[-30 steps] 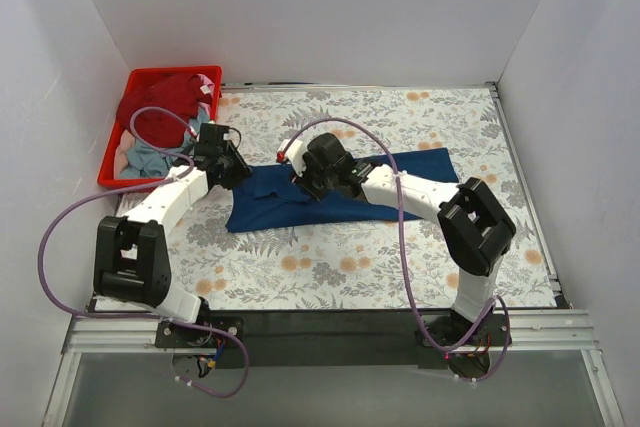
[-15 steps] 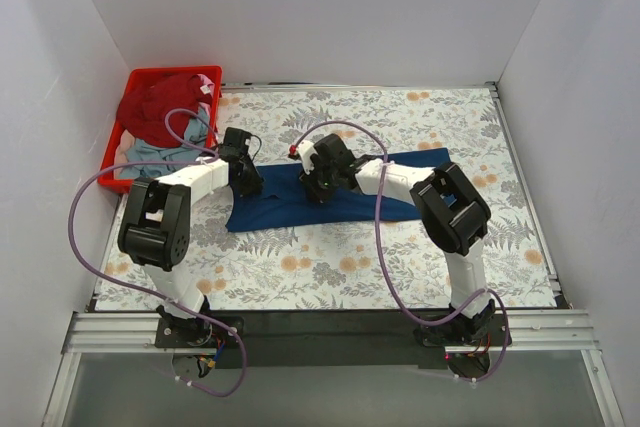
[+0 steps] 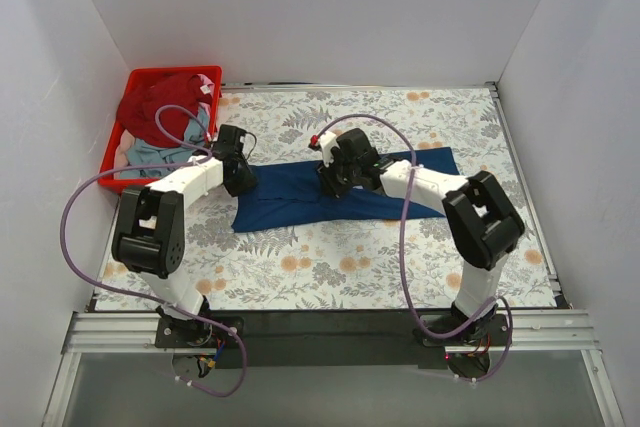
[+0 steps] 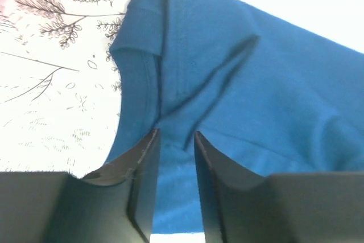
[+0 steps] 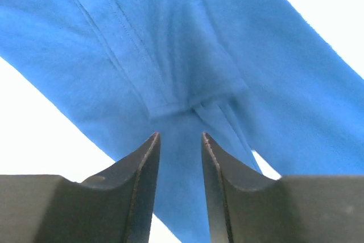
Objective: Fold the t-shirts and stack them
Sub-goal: Fold the tshirt
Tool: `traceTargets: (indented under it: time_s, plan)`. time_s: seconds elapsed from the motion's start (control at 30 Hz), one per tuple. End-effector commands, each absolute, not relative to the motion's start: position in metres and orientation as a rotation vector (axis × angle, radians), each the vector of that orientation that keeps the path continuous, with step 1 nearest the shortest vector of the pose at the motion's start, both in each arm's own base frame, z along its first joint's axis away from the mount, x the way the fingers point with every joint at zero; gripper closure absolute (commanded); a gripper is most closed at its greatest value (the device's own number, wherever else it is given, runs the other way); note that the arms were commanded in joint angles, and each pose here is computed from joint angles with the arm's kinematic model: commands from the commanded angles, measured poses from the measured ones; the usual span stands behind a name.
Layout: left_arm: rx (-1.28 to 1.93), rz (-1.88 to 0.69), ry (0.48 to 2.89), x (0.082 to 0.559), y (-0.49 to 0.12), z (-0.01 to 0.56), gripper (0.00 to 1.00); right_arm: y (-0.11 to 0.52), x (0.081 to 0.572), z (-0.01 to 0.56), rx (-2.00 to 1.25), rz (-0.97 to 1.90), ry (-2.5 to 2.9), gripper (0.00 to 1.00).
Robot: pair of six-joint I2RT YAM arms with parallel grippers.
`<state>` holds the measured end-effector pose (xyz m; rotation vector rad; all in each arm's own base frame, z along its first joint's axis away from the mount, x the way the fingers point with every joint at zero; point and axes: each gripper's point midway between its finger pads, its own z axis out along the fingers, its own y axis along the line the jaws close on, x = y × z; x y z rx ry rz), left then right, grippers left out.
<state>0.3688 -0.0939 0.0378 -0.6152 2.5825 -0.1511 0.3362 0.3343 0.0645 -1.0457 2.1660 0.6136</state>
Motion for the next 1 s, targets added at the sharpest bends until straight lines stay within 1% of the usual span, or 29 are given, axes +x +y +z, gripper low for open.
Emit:
traceTargets:
  time_s: [0.0,0.13,0.27,0.47,0.6,0.7,0.73,0.77,0.8,0.83,0.87,0.93,0.97]
  plan:
    - [-0.6,-0.178,2.461,0.381,-0.095,0.092,0.7,0.307,0.344,0.104,-0.923,0.516,2.131,0.57]
    - [-0.63,-0.186,2.481,0.372,-0.096,0.084,0.69,0.263,0.333,0.08,-0.829,0.442,2.278,0.56]
    - [-0.653,-0.143,2.565,0.361,-0.095,0.049,0.69,0.232,0.319,0.058,-0.774,0.417,2.379,0.55]
    - [-0.651,-0.05,2.616,0.369,-0.085,0.018,0.69,0.192,0.306,0.028,-0.704,0.348,2.54,0.52]
    - [-0.618,0.066,2.644,0.386,-0.076,-0.001,0.69,0.177,0.286,0.008,-0.729,0.309,2.622,0.51]
    - [-0.581,0.135,2.622,0.409,-0.069,-0.001,0.69,0.172,0.264,-0.004,-0.756,0.335,2.7,0.51]
    - [-0.573,0.18,2.661,0.408,-0.065,-0.015,0.69,0.17,0.253,-0.007,-0.758,0.352,2.741,0.51]
    - [-0.561,0.178,2.63,0.425,-0.068,-0.008,0.69,0.174,0.243,-0.007,-0.766,0.414,2.765,0.51]
    - [-0.54,0.209,2.627,0.43,-0.065,-0.009,0.69,0.175,0.231,-0.009,-0.778,0.45,2.786,0.51]
    - [-0.533,0.241,2.653,0.432,-0.063,-0.023,0.69,0.176,0.218,-0.009,-0.797,0.48,2.817,0.51]
    - [-0.526,0.226,2.617,0.451,-0.066,-0.014,0.69,0.184,0.204,-0.007,-0.8,0.551,2.846,0.51]
    - [-0.514,0.258,2.613,0.462,-0.065,-0.015,0.69,0.19,0.183,-0.005,-0.844,0.601,2.879,0.51]
    - [-0.513,0.248,2.598,0.476,-0.067,-0.014,0.69,0.198,0.165,-0.002,-0.899,0.644,2.904,0.51]
